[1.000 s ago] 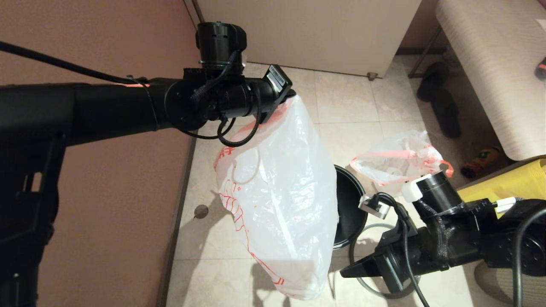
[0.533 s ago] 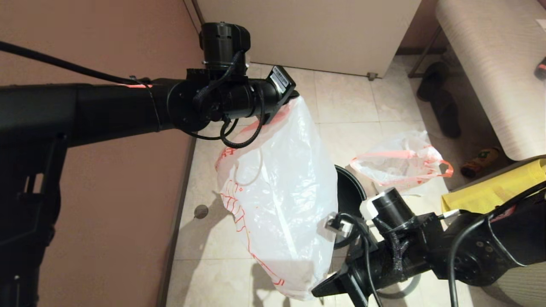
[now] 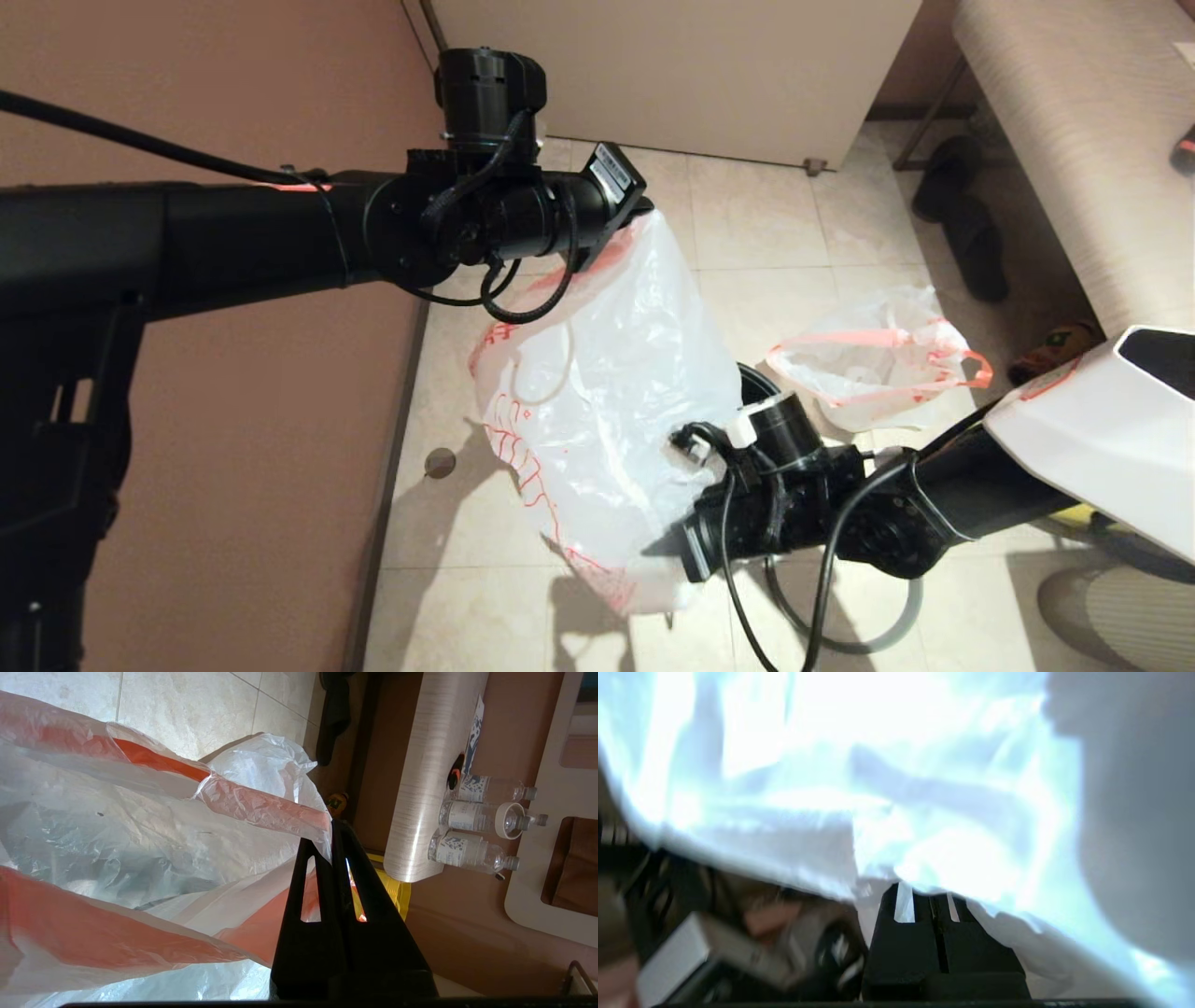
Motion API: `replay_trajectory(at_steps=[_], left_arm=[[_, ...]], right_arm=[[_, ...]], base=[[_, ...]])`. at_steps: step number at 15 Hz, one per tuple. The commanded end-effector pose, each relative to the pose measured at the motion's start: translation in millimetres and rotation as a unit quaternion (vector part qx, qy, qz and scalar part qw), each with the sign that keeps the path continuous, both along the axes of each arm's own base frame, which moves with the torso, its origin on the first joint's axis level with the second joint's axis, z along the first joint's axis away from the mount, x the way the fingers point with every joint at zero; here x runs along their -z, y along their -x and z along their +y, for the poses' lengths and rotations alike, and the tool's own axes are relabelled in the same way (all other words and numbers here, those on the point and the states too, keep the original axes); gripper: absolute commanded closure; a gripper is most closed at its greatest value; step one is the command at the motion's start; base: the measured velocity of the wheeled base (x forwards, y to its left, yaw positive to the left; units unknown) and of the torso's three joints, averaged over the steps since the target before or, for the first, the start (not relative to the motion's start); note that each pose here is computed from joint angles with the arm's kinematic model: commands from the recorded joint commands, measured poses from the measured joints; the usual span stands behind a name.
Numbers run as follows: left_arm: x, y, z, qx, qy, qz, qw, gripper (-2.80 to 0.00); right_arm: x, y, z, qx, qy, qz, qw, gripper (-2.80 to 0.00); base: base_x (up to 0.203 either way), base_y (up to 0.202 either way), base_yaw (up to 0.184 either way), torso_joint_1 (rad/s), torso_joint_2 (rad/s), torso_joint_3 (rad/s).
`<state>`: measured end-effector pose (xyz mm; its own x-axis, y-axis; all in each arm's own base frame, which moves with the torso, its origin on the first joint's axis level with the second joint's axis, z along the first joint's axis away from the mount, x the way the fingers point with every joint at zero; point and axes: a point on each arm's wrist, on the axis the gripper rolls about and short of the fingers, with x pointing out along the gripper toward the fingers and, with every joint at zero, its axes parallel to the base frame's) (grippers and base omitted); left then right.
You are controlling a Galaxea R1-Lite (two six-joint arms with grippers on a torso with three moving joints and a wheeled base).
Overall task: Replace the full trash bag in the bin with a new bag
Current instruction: Put the new garbage bag on the trash can
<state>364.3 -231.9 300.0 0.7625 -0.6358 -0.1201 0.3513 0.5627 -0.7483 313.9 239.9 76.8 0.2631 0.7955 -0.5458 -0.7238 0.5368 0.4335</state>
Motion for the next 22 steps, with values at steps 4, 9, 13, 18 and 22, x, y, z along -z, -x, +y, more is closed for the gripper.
replay_trajectory(at_steps=[4,9,13,18,22], left_arm=[[27.8,-9.0,-20.4,0.017,-0.022,0.018,0.9995,0.0],[16.5,-2.5,-17.3,0.023,-0.016,0.007,0.9996,0.0],[0.6,40.0,-29.7,0.066,-0.04,0.025,0.9967,0.0],[3.2,79.8,-22.8,0.108,-0.166,0.086,0.9764,0.0],[14.2,70.3,-24.4,0.094,-0.176,0.097,0.975,-2.8]], right_arm=[[28.9,-65.4,-8.6,0.09,0.011,-0.034,0.995,0.0],[38.9,-131.7,-13.8,0.175,0.034,-0.111,0.978,0.0],[52.1,-156.9,-25.7,0.221,0.123,-0.141,0.957,0.0],[68.8,-154.0,-29.5,0.233,0.184,-0.118,0.948,0.0],[68.5,-153.8,-30.9,0.235,0.188,-0.116,0.947,0.0]], base=[[0.0,0.0,0.0,0.0,0.0,0.0],[0.0,0.0,0.0,0.0,0.0,0.0],[0.0,0.0,0.0,0.0,0.0,0.0],[0.0,0.0,0.0,0.0,0.0,0.0],[0.0,0.0,0.0,0.0,0.0,0.0]])
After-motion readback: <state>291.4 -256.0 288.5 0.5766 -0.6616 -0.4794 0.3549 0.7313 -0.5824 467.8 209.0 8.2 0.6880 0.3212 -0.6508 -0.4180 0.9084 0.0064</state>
